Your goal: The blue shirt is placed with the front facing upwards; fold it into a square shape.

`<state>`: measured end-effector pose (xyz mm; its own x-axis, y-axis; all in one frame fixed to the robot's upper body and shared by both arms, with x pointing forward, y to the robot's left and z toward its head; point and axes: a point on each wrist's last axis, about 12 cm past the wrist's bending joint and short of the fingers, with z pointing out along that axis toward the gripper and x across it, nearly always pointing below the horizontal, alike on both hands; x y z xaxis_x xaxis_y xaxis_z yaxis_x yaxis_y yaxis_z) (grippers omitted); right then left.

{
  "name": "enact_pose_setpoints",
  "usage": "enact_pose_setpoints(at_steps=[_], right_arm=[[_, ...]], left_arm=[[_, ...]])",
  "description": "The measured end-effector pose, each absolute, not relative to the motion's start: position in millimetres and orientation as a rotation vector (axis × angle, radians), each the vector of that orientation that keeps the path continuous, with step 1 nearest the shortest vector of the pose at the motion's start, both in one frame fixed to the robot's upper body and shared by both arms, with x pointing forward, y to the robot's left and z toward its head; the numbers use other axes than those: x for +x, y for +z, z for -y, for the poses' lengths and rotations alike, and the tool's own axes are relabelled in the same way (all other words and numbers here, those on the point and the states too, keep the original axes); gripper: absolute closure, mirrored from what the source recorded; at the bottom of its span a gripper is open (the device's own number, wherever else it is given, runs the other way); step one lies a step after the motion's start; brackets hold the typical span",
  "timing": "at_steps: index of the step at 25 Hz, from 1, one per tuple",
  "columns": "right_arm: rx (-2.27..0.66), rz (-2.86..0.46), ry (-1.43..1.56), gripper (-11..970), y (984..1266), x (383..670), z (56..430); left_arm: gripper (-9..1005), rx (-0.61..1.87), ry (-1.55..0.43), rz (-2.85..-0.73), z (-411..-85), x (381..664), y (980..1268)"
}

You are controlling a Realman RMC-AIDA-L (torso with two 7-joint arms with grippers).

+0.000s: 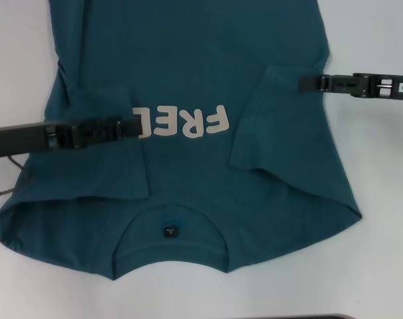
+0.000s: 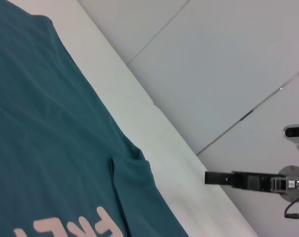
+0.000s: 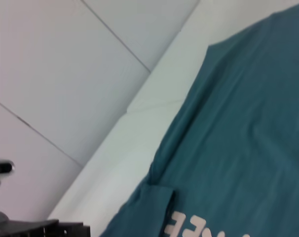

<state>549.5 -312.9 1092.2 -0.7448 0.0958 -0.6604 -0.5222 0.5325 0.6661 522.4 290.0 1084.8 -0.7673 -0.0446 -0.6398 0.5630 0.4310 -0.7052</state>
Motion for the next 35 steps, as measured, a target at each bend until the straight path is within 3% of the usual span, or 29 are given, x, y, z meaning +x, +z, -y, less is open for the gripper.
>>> enact_pose_setpoints(at_steps=[4,20,35], right_arm=[[-0.366,-2.088,1.225,123,1092,544,315],[-0.360,-2.083,1.235,133,1096,549,312],[-0.346,-2.068,1.212,134,1105,556,321]], left_arm=[[110,0.435,-1.333,-2.110,-300,515,1084],[112,0.225,-1.235,-2.212,-371,469,1073],[112,-0.022,-1.191,-2.296,-405,441,1065]])
